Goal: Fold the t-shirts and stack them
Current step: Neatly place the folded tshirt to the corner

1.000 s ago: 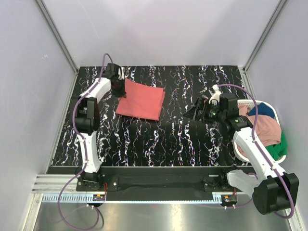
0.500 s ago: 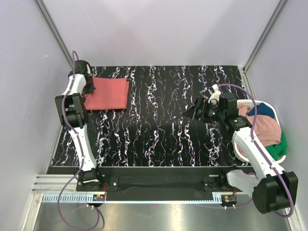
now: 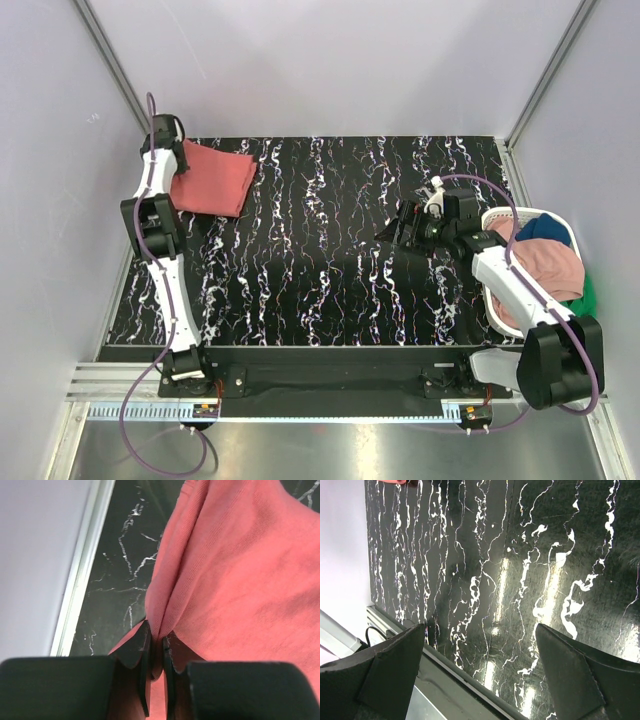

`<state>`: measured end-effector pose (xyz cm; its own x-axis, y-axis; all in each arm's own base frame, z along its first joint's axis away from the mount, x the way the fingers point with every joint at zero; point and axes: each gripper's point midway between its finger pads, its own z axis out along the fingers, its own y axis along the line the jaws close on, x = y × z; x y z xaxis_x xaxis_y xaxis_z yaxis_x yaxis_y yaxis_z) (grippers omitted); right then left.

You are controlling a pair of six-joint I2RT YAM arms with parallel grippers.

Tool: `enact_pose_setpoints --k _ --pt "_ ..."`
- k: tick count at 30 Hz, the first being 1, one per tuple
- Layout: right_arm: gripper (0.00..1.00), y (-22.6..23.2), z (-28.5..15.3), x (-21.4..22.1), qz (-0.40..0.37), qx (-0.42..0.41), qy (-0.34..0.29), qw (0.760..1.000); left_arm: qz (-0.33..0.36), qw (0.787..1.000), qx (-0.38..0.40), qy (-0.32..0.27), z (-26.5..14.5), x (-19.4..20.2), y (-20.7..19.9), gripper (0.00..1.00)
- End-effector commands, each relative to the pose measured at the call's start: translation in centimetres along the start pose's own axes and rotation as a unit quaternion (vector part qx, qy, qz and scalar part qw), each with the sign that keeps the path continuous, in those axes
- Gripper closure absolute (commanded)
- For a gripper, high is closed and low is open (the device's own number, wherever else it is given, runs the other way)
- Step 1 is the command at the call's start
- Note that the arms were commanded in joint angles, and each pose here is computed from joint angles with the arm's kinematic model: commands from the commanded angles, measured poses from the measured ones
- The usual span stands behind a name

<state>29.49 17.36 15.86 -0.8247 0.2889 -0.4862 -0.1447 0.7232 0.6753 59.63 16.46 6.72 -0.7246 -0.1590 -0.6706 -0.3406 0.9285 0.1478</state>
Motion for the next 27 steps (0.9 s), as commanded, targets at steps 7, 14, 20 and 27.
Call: enact_pose_setpoints --k 7,14,20,27 --pt "0.00 2.9 -0.5 -2.0 -0.017 -0.045 -0.020 0.999 -0.047 0.997 -0.041 -0.037 -0.6 -2.1 3.6 1.00" --pt "0.00 3.4 -0.9 -2.0 -0.014 -0.053 -0.020 0.998 -0.068 0.996 -0.046 -0.027 -0.3 -1.4 4.7 0.97" --pt "0.00 3.2 -0.8 -1.8 -0.012 -0.048 -0.019 0.999 -0.094 0.994 -0.014 -0.048 -1.1 -2.8 4.9 0.81" --pt "0.00 3.3 -1.6 -2.0 -0.012 -0.042 -0.032 0.999 -0.075 0.995 0.010 -0.068 -5.0 -4.9 4.8 0.37"
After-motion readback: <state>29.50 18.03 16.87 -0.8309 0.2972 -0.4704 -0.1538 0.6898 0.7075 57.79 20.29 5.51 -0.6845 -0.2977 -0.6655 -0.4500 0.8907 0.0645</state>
